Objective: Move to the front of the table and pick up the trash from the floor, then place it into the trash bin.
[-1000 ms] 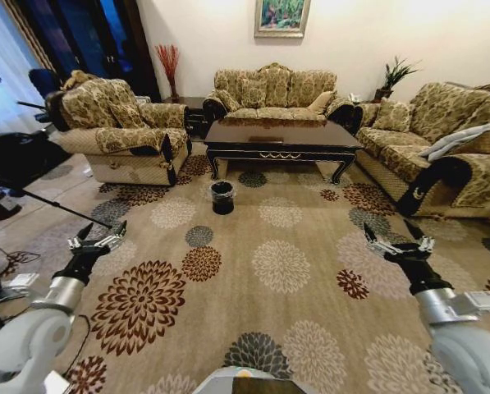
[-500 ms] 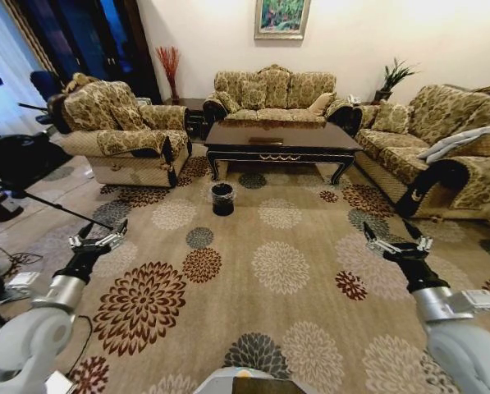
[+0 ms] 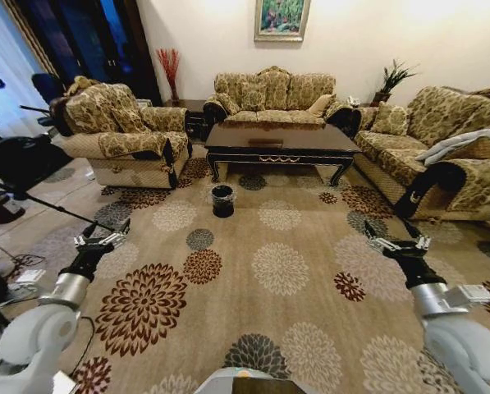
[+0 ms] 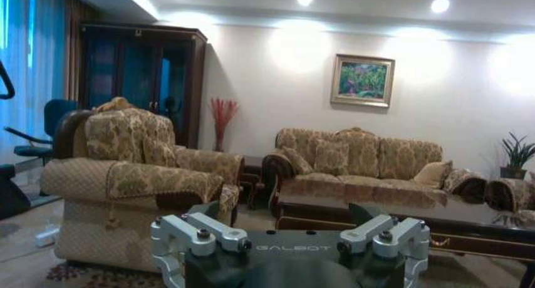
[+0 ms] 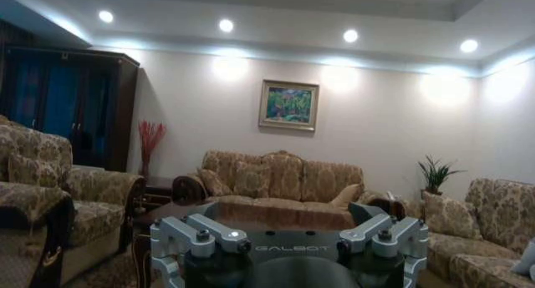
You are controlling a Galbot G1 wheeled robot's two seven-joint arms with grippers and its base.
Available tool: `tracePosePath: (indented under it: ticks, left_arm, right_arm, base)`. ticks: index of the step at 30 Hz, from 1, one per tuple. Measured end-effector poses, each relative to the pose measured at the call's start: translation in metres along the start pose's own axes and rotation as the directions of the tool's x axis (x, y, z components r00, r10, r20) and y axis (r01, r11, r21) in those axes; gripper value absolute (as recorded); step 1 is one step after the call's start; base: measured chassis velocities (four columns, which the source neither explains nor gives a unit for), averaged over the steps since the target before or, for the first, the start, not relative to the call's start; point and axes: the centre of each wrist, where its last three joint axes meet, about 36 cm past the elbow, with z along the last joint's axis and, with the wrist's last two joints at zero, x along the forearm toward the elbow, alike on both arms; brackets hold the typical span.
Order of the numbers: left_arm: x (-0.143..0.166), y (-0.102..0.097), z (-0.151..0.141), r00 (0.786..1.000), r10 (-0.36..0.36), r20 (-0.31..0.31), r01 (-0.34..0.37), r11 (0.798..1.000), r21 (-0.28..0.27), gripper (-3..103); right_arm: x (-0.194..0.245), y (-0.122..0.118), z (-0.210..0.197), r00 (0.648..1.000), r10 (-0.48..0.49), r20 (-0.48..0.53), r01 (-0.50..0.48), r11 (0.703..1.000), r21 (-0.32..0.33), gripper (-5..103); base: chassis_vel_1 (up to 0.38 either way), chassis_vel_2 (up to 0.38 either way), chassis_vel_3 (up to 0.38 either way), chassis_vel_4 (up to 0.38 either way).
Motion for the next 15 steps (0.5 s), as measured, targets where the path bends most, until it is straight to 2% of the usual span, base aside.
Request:
tracePosePath:
  ticks: [15]
  left_arm:
    - [-0.0024, -0.0034, 0.001, 1.0, -0.008, -0.009, 0.008, 1.0, 0.007, 100]
  right_arm:
    - [-0.0006, 0.0003, 0.0025, 1.0, 0.011, 0.018, -0.011, 1.0, -0.006, 100]
  base:
    - [0.0, 0.0, 0.0, 0.0]
